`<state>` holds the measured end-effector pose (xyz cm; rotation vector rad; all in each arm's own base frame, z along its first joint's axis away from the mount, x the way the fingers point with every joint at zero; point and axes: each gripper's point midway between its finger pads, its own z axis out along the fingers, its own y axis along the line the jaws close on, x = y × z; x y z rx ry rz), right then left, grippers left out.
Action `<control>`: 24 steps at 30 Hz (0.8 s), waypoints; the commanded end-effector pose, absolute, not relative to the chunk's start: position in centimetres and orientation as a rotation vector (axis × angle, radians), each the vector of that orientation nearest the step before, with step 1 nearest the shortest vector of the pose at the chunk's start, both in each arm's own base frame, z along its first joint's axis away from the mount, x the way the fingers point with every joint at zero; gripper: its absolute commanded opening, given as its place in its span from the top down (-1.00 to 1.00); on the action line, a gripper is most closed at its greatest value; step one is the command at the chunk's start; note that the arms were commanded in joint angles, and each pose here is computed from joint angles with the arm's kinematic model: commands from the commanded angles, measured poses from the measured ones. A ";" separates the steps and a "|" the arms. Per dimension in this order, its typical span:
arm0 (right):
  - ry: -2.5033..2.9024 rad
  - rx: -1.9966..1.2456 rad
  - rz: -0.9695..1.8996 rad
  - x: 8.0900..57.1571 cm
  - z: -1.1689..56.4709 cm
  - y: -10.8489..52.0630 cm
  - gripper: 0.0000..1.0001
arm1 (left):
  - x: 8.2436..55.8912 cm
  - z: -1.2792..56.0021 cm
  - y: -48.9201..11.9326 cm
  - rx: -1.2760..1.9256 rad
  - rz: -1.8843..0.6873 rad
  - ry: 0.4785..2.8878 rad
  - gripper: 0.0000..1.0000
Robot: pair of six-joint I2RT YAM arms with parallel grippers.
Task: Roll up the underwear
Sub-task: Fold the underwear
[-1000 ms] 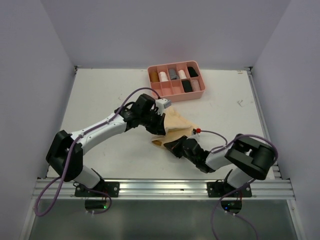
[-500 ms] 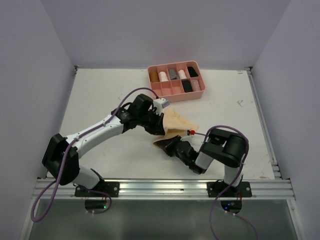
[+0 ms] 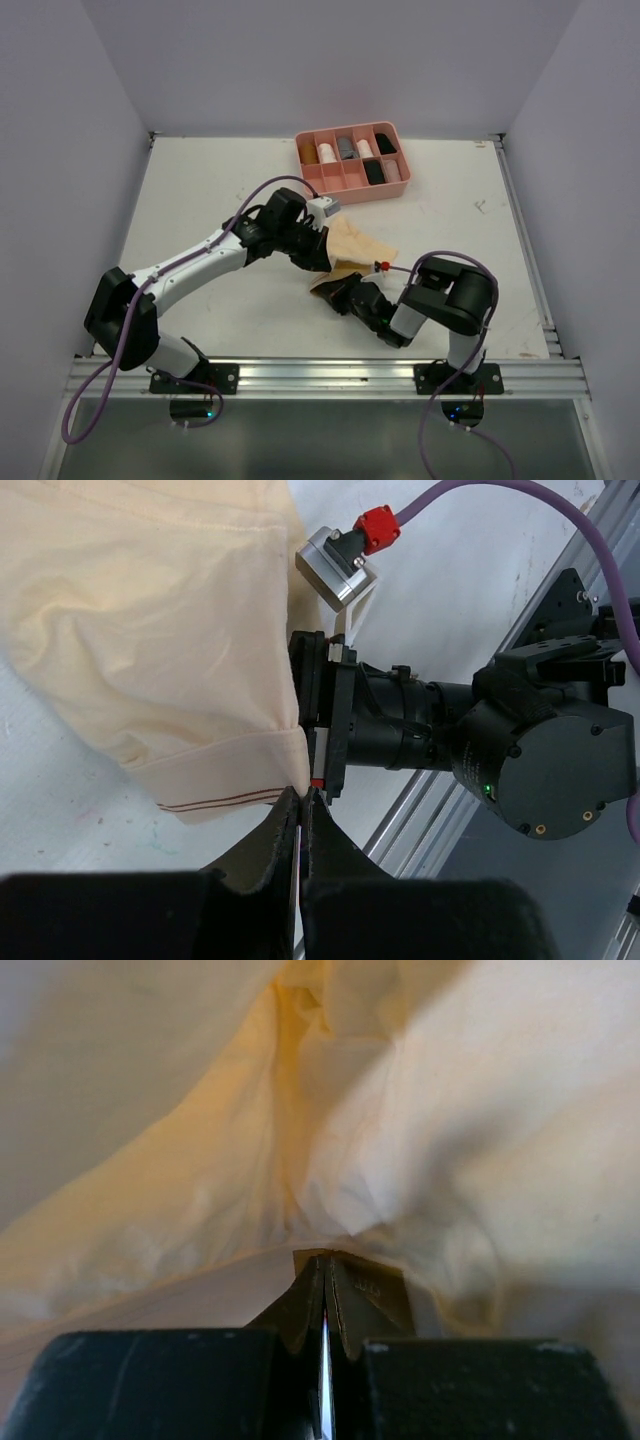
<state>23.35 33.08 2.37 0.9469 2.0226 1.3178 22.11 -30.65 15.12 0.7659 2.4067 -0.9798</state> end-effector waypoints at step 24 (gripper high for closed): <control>2.205 0.824 0.989 22.2 0.8 30.7 1.00 | 22.6 18.1 -31.8 0.766 -1.070 2.326 1.00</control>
